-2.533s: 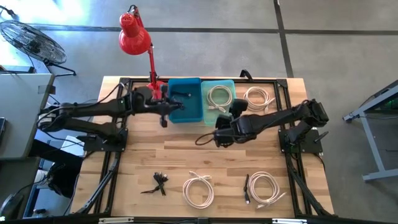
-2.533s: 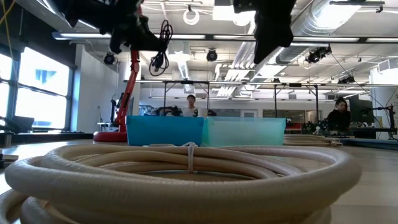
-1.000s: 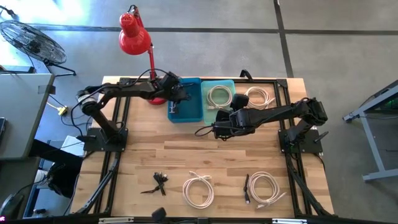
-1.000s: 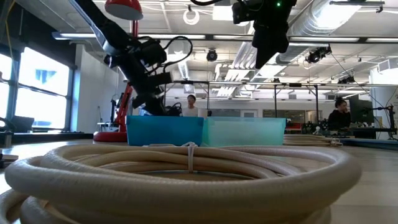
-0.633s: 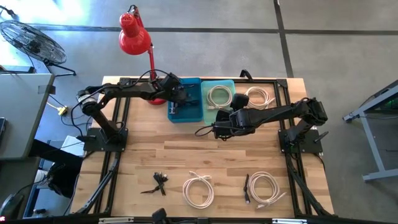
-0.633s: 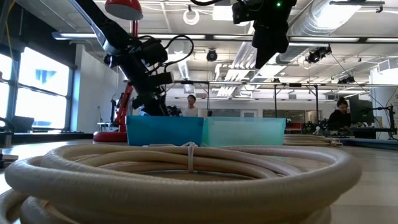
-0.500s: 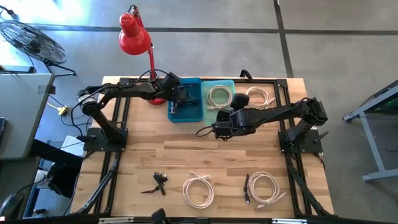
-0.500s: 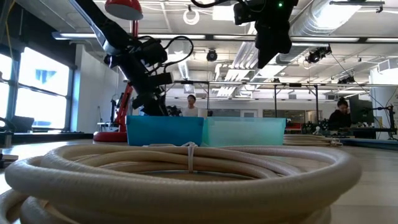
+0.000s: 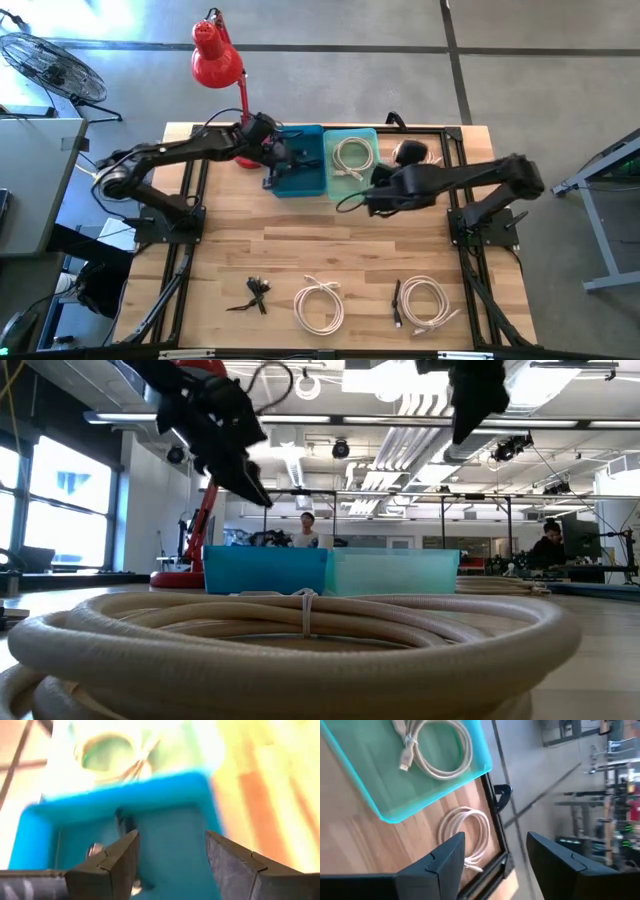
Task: Pick & Place USB Port
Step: Put the brown HDMI cable into the green bin
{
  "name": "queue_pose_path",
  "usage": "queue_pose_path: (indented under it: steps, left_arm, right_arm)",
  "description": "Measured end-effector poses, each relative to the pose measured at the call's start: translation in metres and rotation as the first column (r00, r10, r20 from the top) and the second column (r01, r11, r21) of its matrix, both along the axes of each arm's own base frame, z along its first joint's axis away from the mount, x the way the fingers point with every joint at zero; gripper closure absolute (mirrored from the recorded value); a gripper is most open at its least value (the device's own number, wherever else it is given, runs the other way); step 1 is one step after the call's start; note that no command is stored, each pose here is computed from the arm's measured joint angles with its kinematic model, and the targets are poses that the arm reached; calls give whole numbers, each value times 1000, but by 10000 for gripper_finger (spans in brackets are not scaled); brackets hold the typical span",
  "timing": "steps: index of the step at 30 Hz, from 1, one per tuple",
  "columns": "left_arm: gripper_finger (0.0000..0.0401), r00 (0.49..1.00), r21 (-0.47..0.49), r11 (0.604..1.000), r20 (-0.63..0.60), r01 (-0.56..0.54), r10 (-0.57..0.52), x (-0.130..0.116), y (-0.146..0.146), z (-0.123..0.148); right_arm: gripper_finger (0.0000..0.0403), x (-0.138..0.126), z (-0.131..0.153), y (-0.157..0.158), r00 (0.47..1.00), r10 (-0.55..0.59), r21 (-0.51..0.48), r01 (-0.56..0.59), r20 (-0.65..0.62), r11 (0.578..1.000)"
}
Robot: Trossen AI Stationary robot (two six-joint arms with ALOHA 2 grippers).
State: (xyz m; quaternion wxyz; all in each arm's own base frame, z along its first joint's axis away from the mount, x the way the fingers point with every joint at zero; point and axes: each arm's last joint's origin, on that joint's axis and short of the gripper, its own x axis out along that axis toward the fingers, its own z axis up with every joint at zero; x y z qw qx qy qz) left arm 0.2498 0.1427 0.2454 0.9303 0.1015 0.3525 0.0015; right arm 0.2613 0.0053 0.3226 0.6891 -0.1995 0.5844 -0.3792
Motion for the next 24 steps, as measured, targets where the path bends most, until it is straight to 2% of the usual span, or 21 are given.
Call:
queue_pose_path:
  steps: [5, 12, 18, 24]
  left_arm:
    - [181, 997, -11, 999, 53, 50, -50, -20, -17, 27]
    - [181, 995, -20, 997, 67, 69, -67, -56, -40, 53]
    - [181, 992, -67, 991, 70, 113, -108, -84, -59, 66]
    - [181, 988, -95, 984, 46, 152, -148, -112, -76, 68]
  right_arm:
    - [199, -38, 33, -2, 981, -51, 122, 28, 188, 992]
    - [199, -105, 73, -1, 876, -163, 345, -4, 453, 938]
    - [199, -154, 83, 5, 795, -260, 555, -114, 549, 824]
    - [199, -170, 39, 13, 759, -403, 730, -137, 512, 669]
